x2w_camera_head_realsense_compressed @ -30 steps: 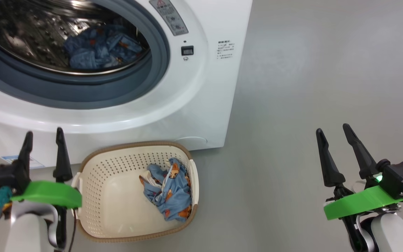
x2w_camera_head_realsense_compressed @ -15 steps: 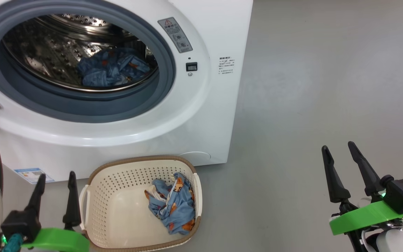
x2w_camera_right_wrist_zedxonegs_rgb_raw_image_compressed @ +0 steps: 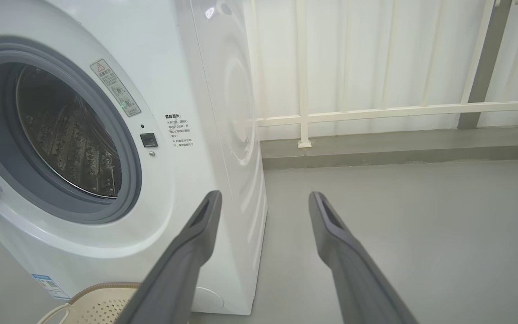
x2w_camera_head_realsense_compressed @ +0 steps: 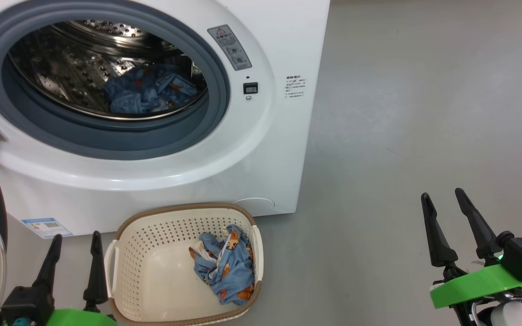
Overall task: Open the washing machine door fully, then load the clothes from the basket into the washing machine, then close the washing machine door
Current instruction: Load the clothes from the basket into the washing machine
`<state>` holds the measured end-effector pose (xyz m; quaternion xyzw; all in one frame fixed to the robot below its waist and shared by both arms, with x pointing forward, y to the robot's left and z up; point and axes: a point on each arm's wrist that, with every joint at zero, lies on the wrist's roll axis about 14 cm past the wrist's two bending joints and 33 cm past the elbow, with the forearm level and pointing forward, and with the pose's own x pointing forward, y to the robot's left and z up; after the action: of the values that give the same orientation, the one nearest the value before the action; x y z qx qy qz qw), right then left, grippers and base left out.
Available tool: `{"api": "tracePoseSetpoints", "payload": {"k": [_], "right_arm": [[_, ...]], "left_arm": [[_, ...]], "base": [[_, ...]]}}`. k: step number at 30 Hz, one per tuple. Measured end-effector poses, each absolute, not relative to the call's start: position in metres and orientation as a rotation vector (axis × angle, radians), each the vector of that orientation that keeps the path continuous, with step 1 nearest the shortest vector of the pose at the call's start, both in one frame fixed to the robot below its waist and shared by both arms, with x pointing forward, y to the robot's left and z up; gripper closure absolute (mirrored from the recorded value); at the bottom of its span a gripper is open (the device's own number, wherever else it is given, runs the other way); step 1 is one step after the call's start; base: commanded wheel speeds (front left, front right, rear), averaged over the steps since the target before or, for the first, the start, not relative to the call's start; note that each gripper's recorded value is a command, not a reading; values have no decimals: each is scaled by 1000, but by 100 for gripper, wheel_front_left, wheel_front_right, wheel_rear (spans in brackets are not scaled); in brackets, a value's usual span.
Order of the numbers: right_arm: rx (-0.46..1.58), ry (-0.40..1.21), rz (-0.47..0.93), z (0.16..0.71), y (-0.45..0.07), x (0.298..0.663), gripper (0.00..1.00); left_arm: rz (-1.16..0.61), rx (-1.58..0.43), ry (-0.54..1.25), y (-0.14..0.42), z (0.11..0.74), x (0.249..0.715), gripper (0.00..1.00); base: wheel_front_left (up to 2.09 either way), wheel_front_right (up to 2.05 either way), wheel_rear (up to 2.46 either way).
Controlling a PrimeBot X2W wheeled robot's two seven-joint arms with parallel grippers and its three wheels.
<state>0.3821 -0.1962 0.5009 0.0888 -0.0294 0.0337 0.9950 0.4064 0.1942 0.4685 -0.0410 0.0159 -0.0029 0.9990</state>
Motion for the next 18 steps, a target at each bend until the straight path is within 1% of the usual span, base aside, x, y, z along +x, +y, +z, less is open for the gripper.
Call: {"api": "tracePoseSetpoints", "payload": {"k": [9,18], "right_arm": [[178,-60,64,501,-197,381,0],[185,-39,63,494,-196,384,0]], "left_arm": [[-10,-82,23,193,471,407,0],[-8,-82,64,193,457,405,0]], "base": [[0,0,0],[0,0,0]]}}
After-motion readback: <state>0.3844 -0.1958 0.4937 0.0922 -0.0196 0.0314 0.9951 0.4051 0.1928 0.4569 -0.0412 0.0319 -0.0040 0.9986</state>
